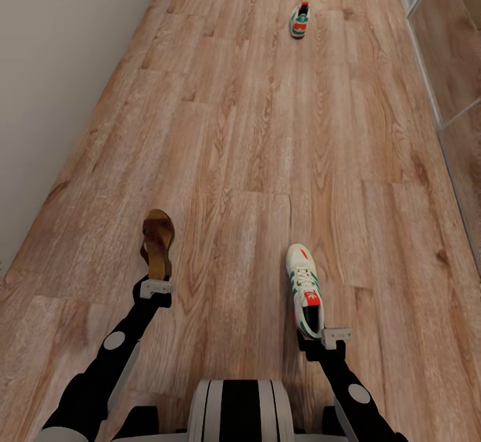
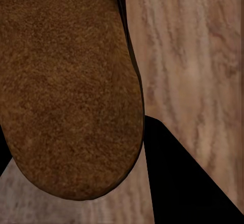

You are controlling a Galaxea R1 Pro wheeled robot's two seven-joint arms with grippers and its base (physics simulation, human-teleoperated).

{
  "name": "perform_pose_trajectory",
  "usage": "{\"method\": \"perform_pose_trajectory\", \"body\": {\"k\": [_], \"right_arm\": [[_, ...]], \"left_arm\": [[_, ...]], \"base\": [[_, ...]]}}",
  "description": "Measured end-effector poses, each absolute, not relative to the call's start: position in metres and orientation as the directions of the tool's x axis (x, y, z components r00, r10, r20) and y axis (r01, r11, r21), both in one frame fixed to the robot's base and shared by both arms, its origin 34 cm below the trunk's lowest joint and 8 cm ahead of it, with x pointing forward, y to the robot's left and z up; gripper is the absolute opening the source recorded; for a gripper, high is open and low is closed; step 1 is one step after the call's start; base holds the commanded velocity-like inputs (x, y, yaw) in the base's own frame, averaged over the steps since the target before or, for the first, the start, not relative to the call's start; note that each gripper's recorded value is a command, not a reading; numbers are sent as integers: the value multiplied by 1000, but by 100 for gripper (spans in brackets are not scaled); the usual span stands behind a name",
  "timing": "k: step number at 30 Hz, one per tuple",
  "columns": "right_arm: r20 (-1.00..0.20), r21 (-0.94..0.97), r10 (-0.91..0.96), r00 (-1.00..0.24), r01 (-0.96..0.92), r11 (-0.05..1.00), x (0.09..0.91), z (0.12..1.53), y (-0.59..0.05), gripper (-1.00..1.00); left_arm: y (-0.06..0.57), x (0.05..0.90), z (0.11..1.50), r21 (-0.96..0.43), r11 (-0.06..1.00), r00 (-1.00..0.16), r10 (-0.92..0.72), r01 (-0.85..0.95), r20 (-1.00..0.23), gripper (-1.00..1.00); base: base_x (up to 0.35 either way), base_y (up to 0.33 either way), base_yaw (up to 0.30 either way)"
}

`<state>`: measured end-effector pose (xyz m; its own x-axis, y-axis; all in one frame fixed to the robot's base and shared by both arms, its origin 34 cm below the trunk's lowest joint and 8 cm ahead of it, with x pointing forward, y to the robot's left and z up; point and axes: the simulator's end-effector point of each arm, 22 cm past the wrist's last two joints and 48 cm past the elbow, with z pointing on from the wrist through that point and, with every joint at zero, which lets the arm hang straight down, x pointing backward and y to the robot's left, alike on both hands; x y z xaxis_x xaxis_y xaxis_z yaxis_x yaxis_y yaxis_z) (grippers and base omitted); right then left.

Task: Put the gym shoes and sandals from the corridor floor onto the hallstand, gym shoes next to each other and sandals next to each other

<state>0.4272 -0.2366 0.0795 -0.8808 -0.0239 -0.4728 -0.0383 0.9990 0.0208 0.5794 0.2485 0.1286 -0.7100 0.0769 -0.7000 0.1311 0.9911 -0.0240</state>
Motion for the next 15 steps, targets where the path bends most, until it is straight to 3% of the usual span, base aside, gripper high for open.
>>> {"method": "perform_pose_trajectory", "body": {"k": [10,15], "right_arm": [[-525,19,-24,-851,-39,999,451,101,-237,-100],[-648,17,-18,-761,-39,999,512,149,-234,-100]], "left_arm": [[247,598,157,-17,991,-674,79,135,-735,-100],[247,604,167,-22,992,-706,75,127,-704,-100]], "base": [[0,0,0],[0,0,0]]}}
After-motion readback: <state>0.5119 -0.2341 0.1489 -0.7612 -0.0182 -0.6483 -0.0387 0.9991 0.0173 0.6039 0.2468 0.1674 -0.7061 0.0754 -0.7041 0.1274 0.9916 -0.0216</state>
